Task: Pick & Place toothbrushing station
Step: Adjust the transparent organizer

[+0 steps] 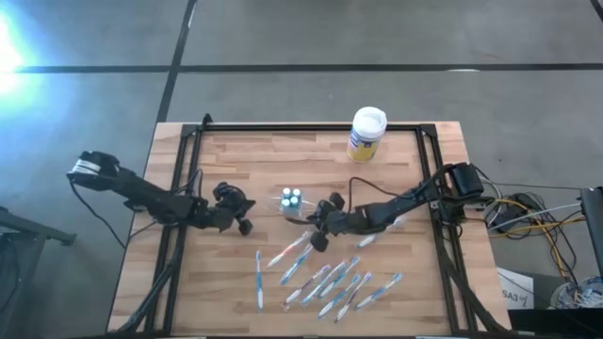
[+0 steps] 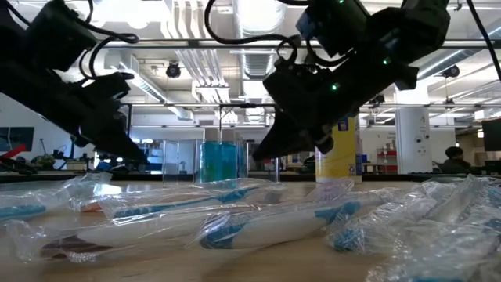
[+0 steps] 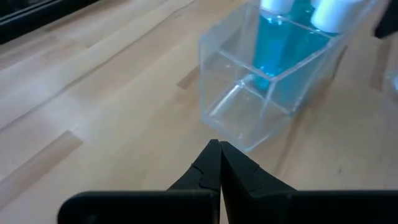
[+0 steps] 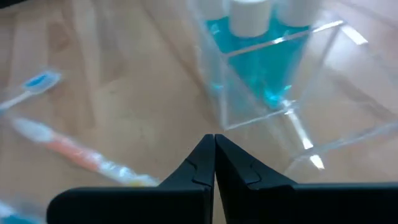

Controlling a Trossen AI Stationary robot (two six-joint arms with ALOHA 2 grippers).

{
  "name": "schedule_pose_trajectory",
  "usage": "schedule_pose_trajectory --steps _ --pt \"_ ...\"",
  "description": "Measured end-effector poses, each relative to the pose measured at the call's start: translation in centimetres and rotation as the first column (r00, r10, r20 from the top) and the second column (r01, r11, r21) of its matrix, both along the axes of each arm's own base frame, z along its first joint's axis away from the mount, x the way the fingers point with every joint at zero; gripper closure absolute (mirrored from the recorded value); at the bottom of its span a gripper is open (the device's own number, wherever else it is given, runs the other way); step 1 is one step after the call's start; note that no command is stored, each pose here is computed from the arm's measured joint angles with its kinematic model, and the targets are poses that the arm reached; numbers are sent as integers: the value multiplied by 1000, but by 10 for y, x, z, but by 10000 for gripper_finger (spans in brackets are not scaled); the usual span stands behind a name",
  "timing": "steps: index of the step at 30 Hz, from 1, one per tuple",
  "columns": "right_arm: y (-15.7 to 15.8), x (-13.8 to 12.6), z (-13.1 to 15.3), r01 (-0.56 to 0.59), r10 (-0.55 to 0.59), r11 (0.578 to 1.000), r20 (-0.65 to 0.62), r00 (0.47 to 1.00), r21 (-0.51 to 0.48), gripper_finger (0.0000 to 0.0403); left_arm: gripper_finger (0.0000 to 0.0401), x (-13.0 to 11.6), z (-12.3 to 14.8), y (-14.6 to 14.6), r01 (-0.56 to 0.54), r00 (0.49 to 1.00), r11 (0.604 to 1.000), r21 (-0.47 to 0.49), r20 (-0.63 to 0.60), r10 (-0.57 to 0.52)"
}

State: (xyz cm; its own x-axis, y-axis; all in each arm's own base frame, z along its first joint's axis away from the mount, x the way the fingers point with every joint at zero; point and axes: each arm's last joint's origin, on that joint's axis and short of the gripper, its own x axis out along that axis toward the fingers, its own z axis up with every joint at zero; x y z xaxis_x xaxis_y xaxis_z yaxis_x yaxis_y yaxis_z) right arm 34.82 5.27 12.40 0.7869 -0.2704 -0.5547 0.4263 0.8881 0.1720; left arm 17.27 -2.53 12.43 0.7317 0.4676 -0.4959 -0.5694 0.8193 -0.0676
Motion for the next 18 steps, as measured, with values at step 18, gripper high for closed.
schedule_pose_trajectory --steps 18 --pt "-12 -6 -6 104 -107 994 -72 992 -45 394 398 48 -3 2 59 991 998 17 -117 -57"
